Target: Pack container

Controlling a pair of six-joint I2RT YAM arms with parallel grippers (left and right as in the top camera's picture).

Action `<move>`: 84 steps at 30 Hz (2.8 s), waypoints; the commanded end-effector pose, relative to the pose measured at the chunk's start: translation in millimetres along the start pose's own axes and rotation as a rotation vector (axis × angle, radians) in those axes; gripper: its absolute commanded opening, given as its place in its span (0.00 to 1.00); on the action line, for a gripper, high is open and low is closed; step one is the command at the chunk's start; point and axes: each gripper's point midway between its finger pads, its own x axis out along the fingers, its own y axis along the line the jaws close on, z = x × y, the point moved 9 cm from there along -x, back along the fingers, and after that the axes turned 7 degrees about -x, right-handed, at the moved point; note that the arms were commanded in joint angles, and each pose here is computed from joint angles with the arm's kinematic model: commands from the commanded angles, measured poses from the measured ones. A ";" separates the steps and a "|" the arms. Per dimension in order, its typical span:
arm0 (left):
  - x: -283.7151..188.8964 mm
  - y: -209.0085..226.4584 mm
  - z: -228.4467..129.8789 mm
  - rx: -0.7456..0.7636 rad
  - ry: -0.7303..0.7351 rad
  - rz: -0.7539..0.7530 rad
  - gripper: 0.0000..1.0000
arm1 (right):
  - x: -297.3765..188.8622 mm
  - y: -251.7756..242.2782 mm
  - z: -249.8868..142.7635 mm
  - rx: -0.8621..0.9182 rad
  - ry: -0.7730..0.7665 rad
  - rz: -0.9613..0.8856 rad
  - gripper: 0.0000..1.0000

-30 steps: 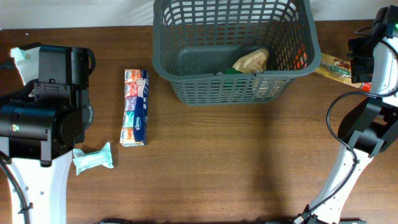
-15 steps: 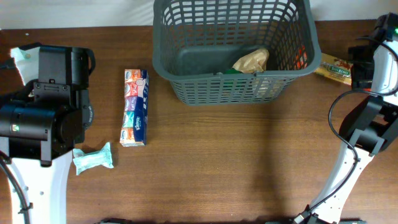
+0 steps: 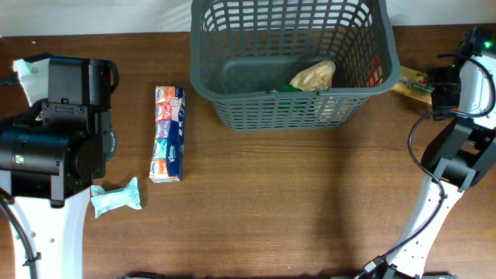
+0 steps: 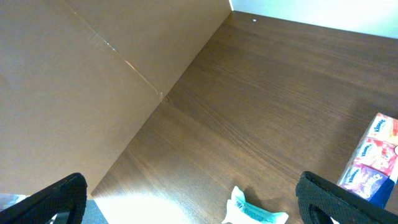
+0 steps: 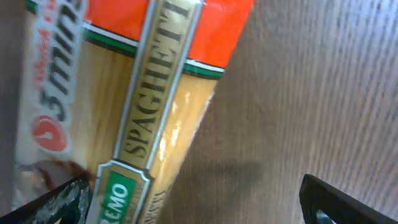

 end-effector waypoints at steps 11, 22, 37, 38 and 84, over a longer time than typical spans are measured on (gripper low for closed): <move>1.0 0.8 0.5 0.007 -0.001 0.010 1.00 | 23.4 -36.6 -7.1 0.106 0.064 -0.252 0.99; 1.0 0.8 0.5 0.007 -0.001 0.010 0.99 | 24.9 -25.7 0.1 -0.010 0.100 -0.138 0.99; 1.0 0.8 0.5 0.007 -0.001 0.010 1.00 | -29.3 15.6 8.7 -0.150 0.071 0.161 0.99; 1.0 0.8 0.5 0.007 -0.001 0.010 1.00 | -36.3 17.8 9.8 -0.162 0.058 0.179 0.99; 1.0 0.8 0.5 0.007 -0.001 0.010 1.00 | 2.6 65.8 2.9 -0.197 -0.022 0.385 0.99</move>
